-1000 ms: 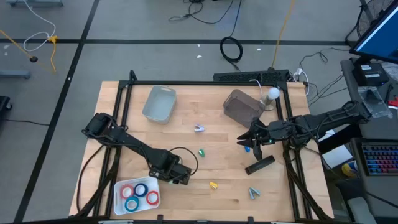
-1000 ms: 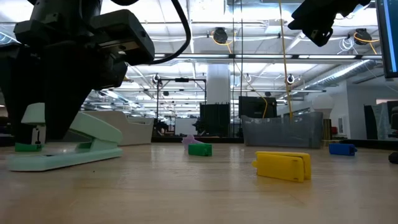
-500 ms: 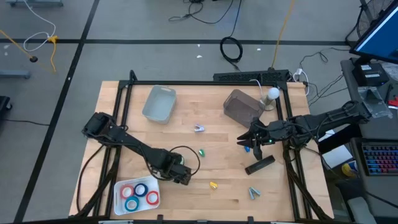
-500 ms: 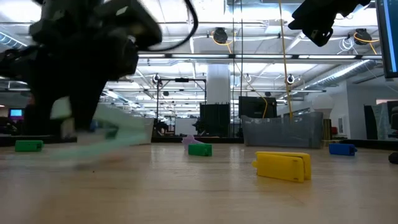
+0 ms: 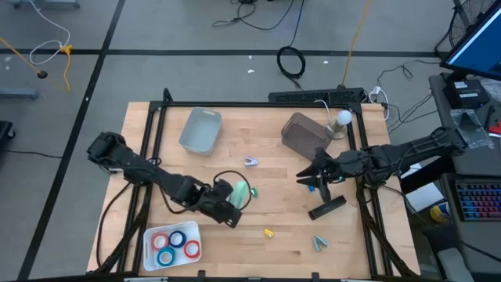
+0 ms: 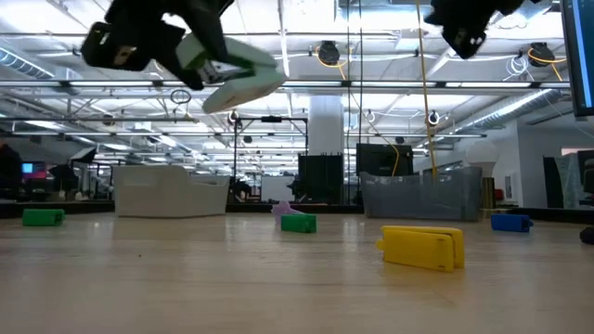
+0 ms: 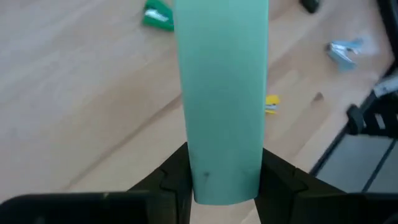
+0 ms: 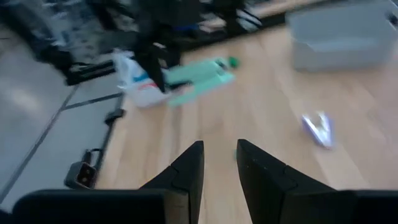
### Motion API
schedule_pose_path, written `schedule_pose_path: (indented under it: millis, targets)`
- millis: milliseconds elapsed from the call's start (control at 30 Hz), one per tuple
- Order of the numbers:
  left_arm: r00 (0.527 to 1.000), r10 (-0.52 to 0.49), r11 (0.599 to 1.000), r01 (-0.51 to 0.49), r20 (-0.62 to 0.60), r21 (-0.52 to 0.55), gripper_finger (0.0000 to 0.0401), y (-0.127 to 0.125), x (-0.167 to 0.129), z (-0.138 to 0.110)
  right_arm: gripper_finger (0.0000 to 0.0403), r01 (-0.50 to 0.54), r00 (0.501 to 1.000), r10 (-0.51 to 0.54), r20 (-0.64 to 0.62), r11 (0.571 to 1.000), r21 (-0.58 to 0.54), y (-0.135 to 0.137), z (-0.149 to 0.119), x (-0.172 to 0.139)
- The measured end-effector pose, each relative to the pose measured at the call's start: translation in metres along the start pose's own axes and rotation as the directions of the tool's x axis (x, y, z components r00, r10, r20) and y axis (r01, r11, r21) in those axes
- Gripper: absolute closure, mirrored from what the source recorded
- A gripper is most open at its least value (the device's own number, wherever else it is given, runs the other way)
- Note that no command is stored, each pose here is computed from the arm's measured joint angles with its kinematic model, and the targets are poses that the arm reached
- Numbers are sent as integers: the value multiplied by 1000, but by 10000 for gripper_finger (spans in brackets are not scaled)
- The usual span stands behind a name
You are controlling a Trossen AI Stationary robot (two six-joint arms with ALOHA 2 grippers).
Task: Pick and place Stapler, Stapler remover, tape
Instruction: Put the light green stapler into the black bin
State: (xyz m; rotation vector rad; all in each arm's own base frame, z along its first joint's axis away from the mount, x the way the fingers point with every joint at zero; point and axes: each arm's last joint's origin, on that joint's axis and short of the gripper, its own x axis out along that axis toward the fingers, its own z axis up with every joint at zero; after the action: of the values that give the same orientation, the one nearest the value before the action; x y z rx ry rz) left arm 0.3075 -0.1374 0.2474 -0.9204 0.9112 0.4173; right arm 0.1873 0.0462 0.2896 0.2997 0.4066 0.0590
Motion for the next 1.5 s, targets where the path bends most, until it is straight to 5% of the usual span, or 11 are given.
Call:
schedule_pose_path:
  millis: [167,467,767,967,1500]
  targets:
    - [998,-59,993,56,26,100,276,-5,0,6,306,-68,996,74,42,990,-124,6,5,17]
    - [998,-64,985,64,-3,161,276,-3,2,13,253,-36,999,24,-45,956,-290,4,-4,52]
    - [998,-63,973,67,-29,223,276,-3,2,12,223,-20,988,-50,-146,897,-442,3,27,79]
    - [999,-28,962,38,-39,269,276,1,2,11,220,-127,956,-13,-293,882,-454,-2,39,99]
    - [999,-1,944,14,-39,331,276,3,2,11,219,-283,937,165,-309,875,-392,-17,75,132]
